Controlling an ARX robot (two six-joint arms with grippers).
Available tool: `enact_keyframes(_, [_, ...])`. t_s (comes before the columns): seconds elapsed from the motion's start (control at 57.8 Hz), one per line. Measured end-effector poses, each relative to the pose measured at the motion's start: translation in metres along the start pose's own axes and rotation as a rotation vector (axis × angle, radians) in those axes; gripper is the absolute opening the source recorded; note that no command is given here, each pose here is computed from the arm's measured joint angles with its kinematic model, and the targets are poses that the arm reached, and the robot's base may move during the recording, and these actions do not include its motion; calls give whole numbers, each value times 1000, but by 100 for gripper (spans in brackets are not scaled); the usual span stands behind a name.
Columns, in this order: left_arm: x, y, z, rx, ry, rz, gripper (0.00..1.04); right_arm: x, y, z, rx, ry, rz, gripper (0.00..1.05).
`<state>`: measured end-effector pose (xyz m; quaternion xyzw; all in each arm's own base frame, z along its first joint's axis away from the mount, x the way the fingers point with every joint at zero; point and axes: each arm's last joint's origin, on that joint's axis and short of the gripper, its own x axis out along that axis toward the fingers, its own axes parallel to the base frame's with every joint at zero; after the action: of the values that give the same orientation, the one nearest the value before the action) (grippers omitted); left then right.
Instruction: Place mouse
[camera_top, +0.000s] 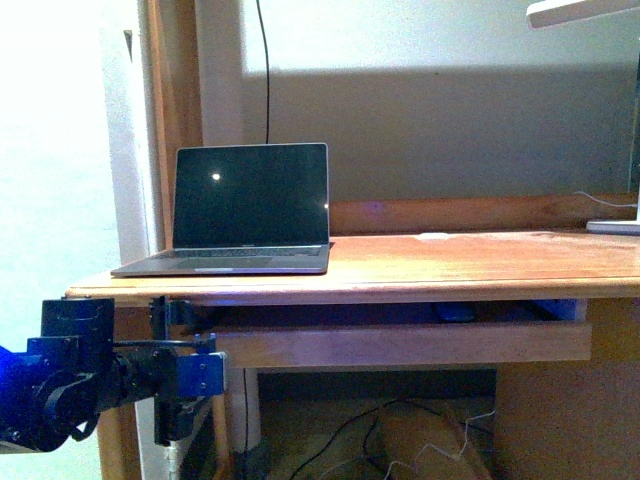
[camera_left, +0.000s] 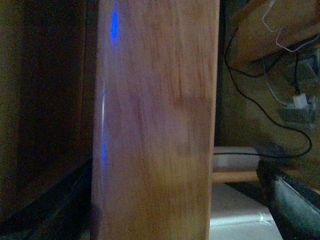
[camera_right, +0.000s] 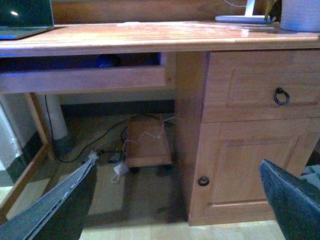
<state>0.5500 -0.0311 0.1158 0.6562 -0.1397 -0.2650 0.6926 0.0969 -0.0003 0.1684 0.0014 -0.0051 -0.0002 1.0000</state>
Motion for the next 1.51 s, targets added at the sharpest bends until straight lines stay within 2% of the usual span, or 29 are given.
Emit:
enact_keyframes(0.156, [5,1,-2,29,-21,-37,97,0,0,0,0,0,0,97])
enact_keyframes(0.294, [9,5,3,-21,-5,-111,97,0,0,0,0,0,0,97])
enact_keyframes(0.658, [-11,44,36,-486,89,-431,97,0,0,0,0,0,0,97])
enact_keyframes(1.298, [-58,53,110,-979,-65,-641,97,0,0,0,0,0,0,97])
enact_keyframes(1.506, [-67,57,133,-1123,-138,-656,97,0,0,0,0,0,0,97])
